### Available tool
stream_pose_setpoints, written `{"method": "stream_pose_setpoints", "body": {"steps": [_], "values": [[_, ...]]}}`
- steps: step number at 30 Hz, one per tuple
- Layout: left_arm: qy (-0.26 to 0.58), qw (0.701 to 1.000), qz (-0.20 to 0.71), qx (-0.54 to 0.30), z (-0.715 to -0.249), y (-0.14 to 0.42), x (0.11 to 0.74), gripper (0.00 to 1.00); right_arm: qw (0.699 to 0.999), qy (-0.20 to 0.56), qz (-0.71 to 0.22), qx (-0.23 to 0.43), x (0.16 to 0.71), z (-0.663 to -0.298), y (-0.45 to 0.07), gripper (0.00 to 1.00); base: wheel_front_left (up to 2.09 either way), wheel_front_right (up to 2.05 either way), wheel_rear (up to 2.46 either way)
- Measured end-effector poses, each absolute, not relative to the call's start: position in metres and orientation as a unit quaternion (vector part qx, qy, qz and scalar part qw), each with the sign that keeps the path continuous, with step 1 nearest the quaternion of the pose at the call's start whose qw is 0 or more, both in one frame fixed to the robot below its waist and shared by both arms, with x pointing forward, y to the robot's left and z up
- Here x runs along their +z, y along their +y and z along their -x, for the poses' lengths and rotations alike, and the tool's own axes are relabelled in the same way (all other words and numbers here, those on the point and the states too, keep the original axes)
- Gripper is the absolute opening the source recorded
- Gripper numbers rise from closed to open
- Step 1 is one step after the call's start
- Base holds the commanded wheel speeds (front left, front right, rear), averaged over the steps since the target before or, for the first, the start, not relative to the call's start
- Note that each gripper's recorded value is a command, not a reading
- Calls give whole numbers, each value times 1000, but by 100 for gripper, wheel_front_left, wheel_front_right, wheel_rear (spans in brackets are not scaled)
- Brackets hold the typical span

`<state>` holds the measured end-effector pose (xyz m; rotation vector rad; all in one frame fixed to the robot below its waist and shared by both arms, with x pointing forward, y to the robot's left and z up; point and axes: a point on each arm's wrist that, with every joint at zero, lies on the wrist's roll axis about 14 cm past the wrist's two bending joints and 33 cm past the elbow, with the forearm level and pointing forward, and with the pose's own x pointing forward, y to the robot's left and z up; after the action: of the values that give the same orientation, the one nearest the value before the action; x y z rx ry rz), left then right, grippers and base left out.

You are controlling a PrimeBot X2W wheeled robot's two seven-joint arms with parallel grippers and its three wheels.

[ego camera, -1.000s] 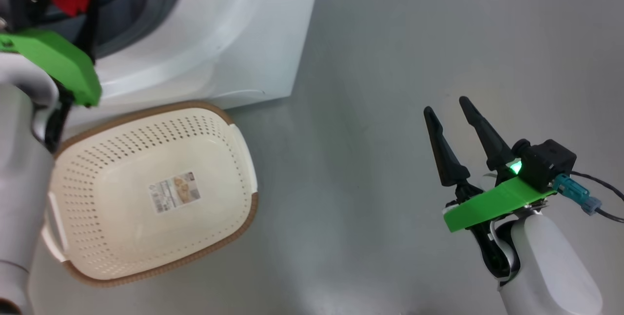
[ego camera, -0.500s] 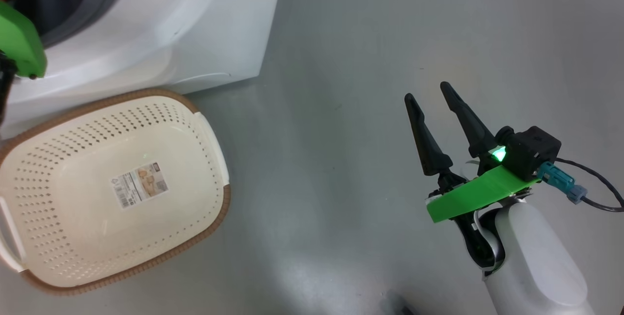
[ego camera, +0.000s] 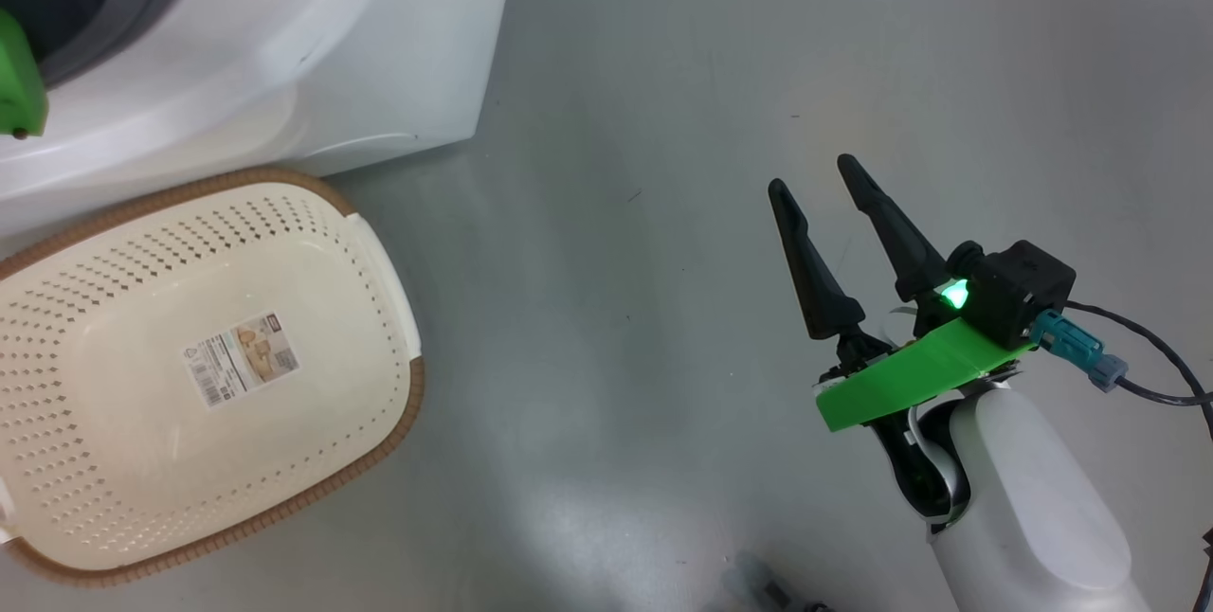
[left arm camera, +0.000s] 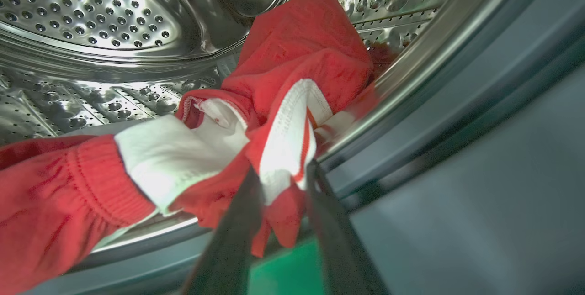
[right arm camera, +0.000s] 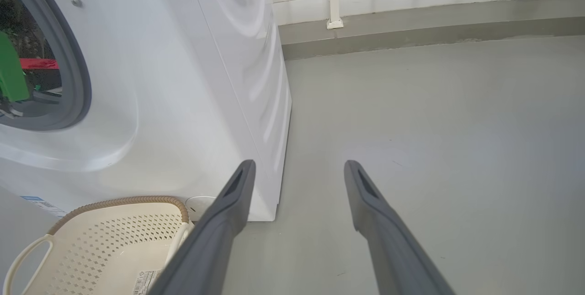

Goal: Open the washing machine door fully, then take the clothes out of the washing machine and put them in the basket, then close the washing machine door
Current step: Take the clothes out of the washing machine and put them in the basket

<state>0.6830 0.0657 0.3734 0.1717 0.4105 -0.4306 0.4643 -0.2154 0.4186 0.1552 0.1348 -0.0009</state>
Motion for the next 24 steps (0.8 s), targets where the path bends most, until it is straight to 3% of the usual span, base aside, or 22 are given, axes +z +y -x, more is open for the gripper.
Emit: {"method": "stream_pose_setpoints", "body": {"steps": [9, 24], "values": [[173, 960, -71, -207, -686, 67, 386, 0, 995, 62, -78, 1, 422, -466, -215, 100, 0, 0, 0], [62, 983, 60, -163, -650, 93, 457, 0, 996, 32, -84, 15, 448, -462, -209, 100, 0, 0, 0]]}}
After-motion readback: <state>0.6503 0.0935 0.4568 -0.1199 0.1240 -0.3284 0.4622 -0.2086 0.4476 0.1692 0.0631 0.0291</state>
